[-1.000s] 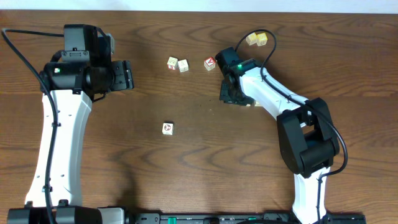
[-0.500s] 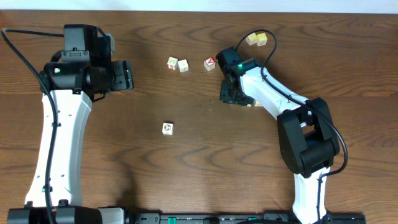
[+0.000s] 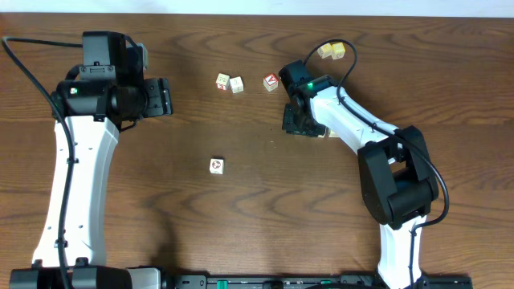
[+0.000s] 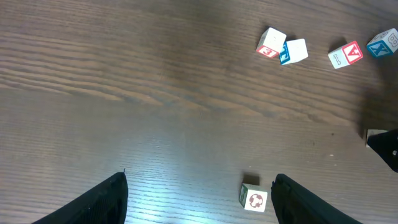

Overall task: Lift 4 blocks
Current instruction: 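Open the right gripper and release the '4' block in the row, then move the right gripper left over the soccer-ball block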

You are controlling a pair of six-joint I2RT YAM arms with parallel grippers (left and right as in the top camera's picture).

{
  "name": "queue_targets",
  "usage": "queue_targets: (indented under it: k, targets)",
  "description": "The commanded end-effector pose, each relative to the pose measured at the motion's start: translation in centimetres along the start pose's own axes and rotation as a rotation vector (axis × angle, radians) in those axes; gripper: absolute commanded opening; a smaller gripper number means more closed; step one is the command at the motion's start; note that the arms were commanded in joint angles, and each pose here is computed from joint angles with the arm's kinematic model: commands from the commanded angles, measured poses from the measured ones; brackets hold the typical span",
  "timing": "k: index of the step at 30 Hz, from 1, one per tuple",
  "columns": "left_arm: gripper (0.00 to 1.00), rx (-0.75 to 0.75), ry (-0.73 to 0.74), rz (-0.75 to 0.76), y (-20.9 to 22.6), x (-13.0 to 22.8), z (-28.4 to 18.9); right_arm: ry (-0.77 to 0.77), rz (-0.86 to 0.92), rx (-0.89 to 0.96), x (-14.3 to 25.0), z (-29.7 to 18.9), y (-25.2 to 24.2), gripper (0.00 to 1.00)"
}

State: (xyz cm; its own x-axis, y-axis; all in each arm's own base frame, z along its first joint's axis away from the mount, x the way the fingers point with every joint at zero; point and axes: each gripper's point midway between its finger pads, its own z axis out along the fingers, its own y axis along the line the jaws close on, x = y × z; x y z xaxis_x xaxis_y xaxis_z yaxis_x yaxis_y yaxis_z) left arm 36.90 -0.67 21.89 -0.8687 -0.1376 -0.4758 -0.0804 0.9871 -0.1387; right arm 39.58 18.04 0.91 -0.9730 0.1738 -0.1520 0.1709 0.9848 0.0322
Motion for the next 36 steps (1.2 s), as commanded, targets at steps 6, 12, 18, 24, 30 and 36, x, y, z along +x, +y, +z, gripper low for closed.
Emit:
queue_targets:
  k: [6, 12, 18, 24, 30, 36]
  targets:
    - [0.74, -0.009, -0.016, 0.001, 0.2, -0.5, -0.3, 0.003, -0.005, 0.016, -0.1, 0.3, -0.5, 0.49]
    - [0.74, -0.009, -0.016, 0.001, 0.2, -0.5, -0.3, 0.004, -0.020, 0.016, -0.3, -0.2, -0.4, 0.50]
    - [0.74, -0.009, -0.016, 0.001, 0.2, -0.5, -0.3, -0.002, -0.037, 0.008, -0.9, -1.4, 0.1, 0.50]
    - [0.74, -0.009, -0.016, 0.001, 0.2, -0.5, -0.3, -0.013, -0.116, -0.032, -2.1, -3.7, 1.3, 0.52]
    - [0.74, -0.009, -0.016, 0.001, 0.2, -0.5, -0.3, 0.010, -0.197, -0.210, -2.1, -6.4, 5.2, 0.53]
    - [0.74, -0.009, -0.016, 0.001, 0.2, -0.5, -0.3, -0.012, -0.458, -0.438, 0.2, -7.9, 11.8, 0.55]
